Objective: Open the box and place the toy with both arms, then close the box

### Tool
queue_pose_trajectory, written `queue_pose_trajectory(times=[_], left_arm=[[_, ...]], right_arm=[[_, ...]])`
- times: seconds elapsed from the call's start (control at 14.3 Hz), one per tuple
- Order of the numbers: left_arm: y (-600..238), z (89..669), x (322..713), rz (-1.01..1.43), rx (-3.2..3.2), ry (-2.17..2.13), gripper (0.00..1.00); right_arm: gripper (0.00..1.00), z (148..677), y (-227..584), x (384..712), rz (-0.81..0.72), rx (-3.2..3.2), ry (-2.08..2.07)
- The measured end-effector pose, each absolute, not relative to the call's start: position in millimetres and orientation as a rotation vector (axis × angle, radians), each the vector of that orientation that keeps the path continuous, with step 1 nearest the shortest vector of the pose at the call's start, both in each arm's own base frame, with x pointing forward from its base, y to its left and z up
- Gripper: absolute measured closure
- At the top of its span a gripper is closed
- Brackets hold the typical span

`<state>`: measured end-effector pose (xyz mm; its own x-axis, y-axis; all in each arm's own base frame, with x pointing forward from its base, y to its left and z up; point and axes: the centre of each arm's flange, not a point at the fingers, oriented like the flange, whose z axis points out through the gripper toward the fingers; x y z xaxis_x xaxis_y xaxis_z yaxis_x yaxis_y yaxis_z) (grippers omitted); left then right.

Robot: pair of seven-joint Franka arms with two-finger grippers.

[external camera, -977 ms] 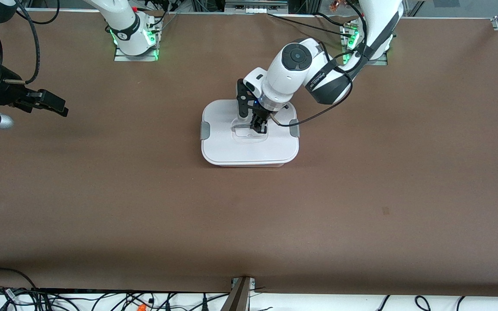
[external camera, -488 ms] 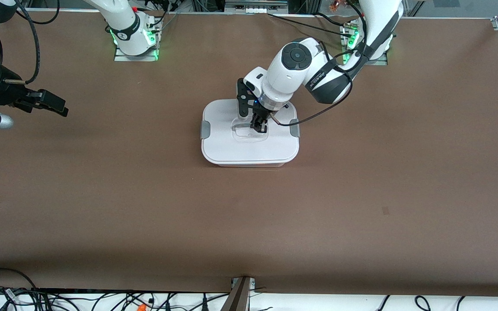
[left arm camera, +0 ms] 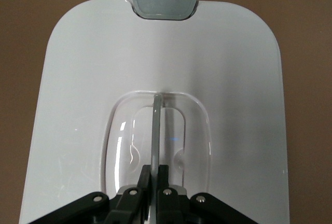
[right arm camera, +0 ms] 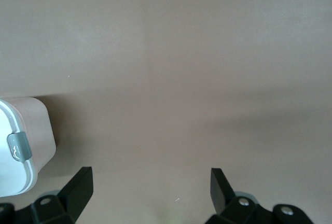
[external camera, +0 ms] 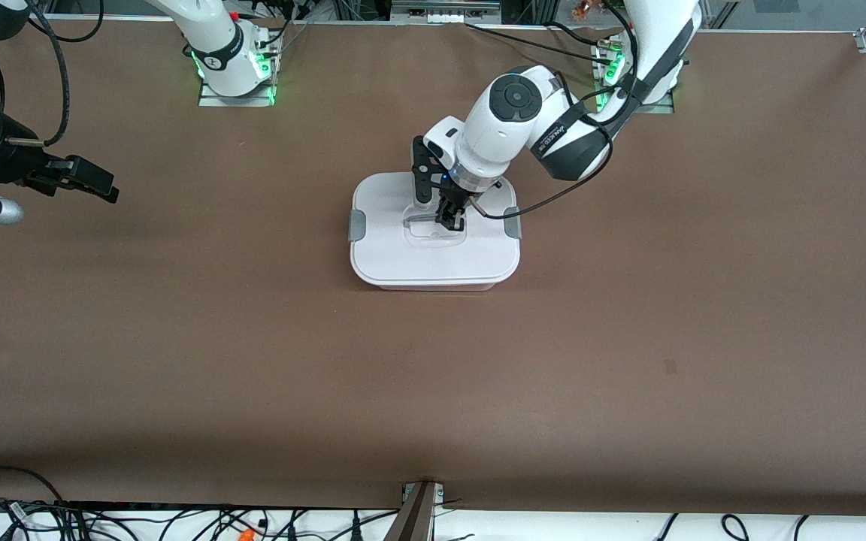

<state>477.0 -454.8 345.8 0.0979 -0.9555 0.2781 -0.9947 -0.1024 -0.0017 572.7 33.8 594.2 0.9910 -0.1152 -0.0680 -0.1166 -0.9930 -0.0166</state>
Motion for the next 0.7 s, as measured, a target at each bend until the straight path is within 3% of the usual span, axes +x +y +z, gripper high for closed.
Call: queue_pose_trajectory(times=[0.7], left_arm=[[-457.4, 345.9, 474.2, 0.314, 2.173, -1.998, 0.93]], right_arm=[[0.0, 594.2, 33.9, 572.7, 0.105, -3.114, 0.181]])
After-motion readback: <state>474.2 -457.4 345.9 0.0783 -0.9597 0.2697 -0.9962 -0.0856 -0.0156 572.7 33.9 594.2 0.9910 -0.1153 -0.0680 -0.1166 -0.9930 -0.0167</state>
